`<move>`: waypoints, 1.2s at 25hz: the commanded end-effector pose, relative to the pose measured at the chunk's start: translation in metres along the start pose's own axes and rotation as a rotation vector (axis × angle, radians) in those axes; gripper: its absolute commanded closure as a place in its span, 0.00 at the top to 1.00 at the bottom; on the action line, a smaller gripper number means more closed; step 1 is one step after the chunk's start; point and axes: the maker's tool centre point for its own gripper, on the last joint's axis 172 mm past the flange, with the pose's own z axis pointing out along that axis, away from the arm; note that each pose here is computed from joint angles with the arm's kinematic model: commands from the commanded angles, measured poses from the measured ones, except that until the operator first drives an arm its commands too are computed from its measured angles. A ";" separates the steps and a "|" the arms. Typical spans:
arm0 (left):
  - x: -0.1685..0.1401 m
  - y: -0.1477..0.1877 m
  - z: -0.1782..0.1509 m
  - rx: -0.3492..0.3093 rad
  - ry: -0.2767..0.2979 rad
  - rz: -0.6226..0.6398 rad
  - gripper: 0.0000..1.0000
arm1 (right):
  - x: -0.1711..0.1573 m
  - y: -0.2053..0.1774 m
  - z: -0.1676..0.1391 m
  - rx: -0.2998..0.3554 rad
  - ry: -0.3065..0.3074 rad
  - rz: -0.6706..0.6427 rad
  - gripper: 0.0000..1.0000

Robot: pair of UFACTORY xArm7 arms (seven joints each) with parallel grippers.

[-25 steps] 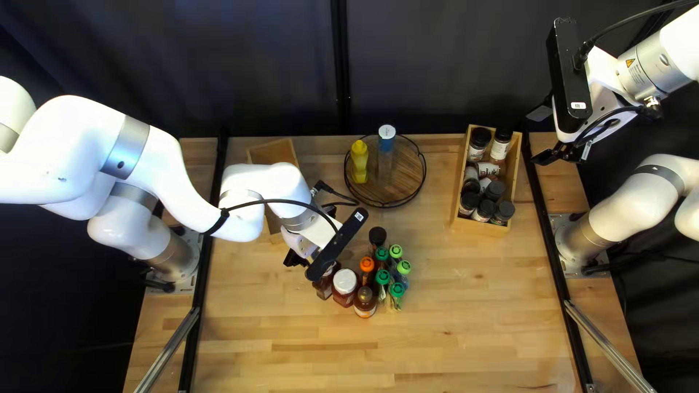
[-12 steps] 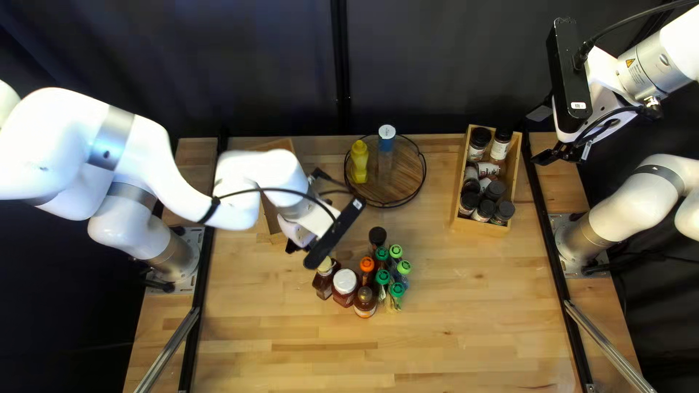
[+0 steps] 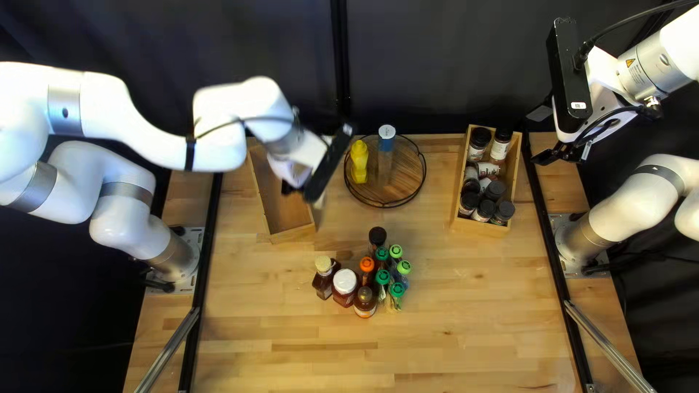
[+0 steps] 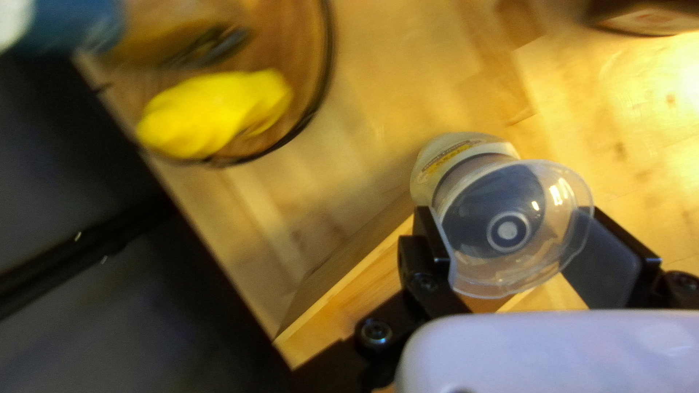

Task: Separate condiments, baby food and spices and place it in 3 different racks/containers

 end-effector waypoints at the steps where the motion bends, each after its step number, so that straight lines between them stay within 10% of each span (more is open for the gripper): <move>1: 0.002 -0.043 -0.014 0.007 0.000 -0.104 0.00 | 0.000 0.000 0.000 0.000 0.000 0.000 1.00; 18: -0.010 -0.178 -0.036 0.065 0.033 -0.483 0.00 | 0.000 0.000 0.000 0.000 0.000 0.000 1.00; 30: 0.045 -0.178 -0.001 0.053 0.080 -0.657 0.00 | 0.000 0.000 0.000 0.000 0.000 0.000 1.00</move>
